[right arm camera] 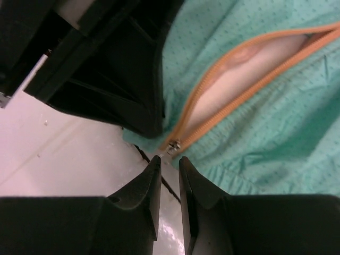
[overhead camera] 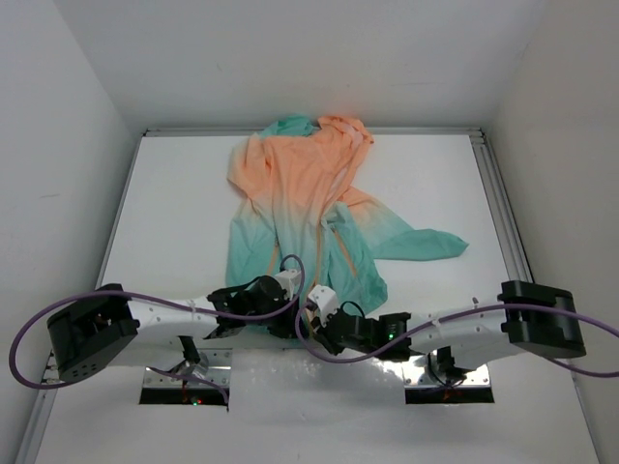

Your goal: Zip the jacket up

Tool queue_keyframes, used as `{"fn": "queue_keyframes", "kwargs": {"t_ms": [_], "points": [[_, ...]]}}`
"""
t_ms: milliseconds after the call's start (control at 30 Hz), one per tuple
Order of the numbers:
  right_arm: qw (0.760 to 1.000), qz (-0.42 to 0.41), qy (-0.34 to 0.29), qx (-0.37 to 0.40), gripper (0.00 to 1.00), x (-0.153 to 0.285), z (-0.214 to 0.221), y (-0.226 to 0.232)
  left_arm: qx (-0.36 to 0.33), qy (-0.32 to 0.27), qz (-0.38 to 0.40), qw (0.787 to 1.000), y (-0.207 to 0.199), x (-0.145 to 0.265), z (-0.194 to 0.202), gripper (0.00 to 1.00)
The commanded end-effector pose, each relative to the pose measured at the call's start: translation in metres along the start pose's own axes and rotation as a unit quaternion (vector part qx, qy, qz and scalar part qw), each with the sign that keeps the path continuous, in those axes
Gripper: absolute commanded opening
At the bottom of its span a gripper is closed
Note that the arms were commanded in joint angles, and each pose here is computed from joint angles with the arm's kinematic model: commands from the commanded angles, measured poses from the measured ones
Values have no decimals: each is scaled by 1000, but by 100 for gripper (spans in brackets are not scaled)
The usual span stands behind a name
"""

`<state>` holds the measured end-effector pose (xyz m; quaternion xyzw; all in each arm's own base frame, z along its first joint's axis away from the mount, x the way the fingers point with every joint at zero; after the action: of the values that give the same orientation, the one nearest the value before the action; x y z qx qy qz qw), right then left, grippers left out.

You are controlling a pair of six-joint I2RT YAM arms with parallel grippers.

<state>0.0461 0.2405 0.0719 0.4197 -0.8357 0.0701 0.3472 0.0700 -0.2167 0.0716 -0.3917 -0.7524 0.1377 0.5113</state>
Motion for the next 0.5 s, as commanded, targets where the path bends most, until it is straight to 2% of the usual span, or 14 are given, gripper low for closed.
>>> {"fn": "queue_keyframes", "kwargs": {"t_ms": [0,367,467], "points": [[998,-18,-59,4,19,-6,-15,13,0,-9,29,1000,-8,-1,-1,0],[997,14,-79,22,23,-1,-9,12,13,-19,41,999,-11,1,-2,0],[995,32,-85,52,23,5,-3,18,17,-27,49,998,-13,3,-4,0]]}}
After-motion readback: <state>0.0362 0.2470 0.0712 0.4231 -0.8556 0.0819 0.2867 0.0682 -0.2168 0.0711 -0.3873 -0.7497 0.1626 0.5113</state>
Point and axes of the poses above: each gripper's point midway between its finger pads, its own x axis back along the fingers, its own y axis along the line the jaws close on, z = x × y, the point moved 8 cm from there along x, back along the fingers, and after that the axes turned 3 degrees about -x, right-handed, at the moved point
